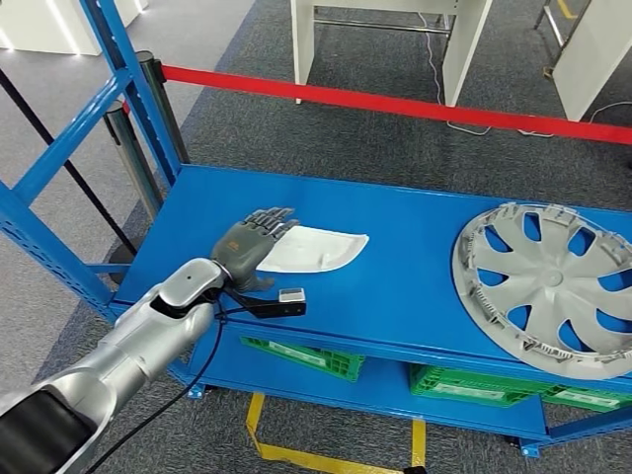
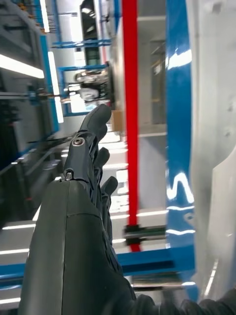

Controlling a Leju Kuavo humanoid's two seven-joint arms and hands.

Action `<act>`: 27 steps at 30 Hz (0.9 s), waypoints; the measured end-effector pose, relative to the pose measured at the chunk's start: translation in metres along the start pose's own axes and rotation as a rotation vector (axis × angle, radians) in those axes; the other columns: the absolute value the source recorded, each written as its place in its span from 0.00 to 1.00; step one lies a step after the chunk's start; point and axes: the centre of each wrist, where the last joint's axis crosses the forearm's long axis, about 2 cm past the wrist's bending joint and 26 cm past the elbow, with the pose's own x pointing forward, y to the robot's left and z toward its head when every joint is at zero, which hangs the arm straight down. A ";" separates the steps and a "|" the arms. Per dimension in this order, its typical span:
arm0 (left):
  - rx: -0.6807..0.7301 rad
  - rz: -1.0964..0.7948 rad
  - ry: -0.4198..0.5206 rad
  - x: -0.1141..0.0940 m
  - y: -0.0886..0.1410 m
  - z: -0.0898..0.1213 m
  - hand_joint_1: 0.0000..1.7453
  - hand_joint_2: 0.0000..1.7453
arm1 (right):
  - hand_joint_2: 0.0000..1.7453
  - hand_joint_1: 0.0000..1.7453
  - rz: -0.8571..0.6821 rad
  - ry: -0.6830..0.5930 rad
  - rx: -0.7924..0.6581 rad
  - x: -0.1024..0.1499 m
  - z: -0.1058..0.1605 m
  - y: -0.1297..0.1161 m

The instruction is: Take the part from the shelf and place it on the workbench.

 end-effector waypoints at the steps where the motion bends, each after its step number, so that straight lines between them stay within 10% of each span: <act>1: 0.012 -0.031 0.004 0.001 -0.001 0.000 0.00 1.00 | 1.00 0.00 -0.001 0.000 0.000 0.000 0.000 0.000; 27: 0.013 -0.233 0.002 0.004 -0.015 0.005 0.00 1.00 | 1.00 0.00 -0.013 -0.002 0.002 -0.001 0.000 0.000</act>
